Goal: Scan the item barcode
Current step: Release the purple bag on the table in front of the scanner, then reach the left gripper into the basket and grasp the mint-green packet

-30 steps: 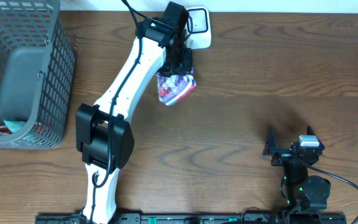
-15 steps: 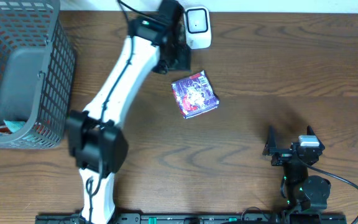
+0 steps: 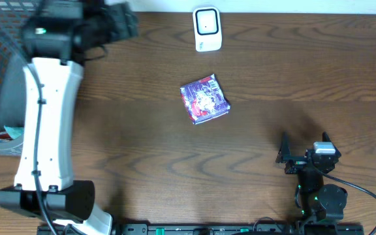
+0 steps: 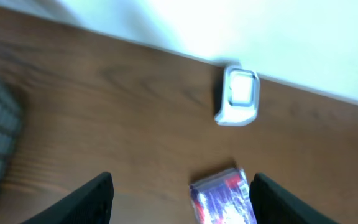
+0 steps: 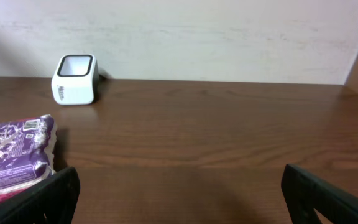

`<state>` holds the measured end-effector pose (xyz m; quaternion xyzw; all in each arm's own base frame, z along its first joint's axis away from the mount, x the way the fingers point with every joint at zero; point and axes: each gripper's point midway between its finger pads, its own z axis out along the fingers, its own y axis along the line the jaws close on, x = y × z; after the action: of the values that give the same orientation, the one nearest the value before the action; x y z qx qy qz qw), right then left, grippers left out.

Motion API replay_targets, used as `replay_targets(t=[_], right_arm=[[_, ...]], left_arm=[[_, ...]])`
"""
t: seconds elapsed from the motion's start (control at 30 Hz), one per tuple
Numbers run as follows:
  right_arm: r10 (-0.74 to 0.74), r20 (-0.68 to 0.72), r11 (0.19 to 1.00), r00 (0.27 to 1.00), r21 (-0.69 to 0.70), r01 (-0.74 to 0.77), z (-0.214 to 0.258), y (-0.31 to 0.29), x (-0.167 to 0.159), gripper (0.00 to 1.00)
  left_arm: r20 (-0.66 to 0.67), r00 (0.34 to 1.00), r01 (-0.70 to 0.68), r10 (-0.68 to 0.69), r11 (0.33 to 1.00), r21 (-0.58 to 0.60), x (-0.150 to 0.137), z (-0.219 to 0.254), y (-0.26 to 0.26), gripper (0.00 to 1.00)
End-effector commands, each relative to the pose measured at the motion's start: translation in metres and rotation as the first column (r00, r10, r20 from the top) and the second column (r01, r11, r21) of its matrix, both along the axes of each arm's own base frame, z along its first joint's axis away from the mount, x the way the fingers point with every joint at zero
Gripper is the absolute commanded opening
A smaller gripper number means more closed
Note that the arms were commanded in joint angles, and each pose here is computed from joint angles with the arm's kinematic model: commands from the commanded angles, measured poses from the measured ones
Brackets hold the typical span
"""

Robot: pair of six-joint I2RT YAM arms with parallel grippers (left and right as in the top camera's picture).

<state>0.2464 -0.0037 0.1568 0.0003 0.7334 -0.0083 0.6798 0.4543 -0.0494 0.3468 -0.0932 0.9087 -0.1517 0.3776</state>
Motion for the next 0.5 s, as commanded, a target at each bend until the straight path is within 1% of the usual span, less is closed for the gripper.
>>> replay_targets(t=[0.0,0.13,0.23,0.3,0.33,0.4,0.47], right_arm=[[0.008,-0.001,1.0,1.0,-0.011,-0.008,-0.001,0.002,0.0,0.99],[0.008,-0.001,1.0,1.0,-0.011,-0.008,-0.001,0.002,0.0,0.99],[0.008,-0.001,1.0,1.0,-0.011,-0.008,-0.001,0.002,0.0,0.99],[0.008,-0.001,1.0,1.0,-0.011,-0.008,-0.001,0.002,0.0,0.99],[0.008,-0.001,1.0,1.0,-0.011,-0.008,-0.001,0.002,0.0,0.99],[0.008,0.0,1.0,1.0,-0.011,-0.008,-0.001,0.002,0.0,0.99],[0.008,0.0,1.0,1.0,-0.011,-0.008,-0.001,0.002,0.0,0.99]], left_arm=[[0.118,0.988,-0.1,0.098,0.995,0.011,-0.004,0.038,0.049,0.7],[0.202,0.955,-0.223,0.217,0.975,0.008,-0.008,0.062,0.104,0.71],[0.2,0.925,-0.332,0.324,0.943,0.005,-0.017,0.062,0.15,0.71],[0.162,0.882,-0.448,0.442,0.894,0.005,-0.026,0.052,0.186,0.71],[0.138,0.845,-0.522,0.517,0.853,0.006,-0.034,0.045,0.208,0.71],[0.1,0.78,-0.622,0.618,0.783,0.013,-0.046,0.034,0.238,0.71],[0.061,0.724,-0.69,0.688,0.724,0.021,-0.056,0.021,0.262,0.71]])
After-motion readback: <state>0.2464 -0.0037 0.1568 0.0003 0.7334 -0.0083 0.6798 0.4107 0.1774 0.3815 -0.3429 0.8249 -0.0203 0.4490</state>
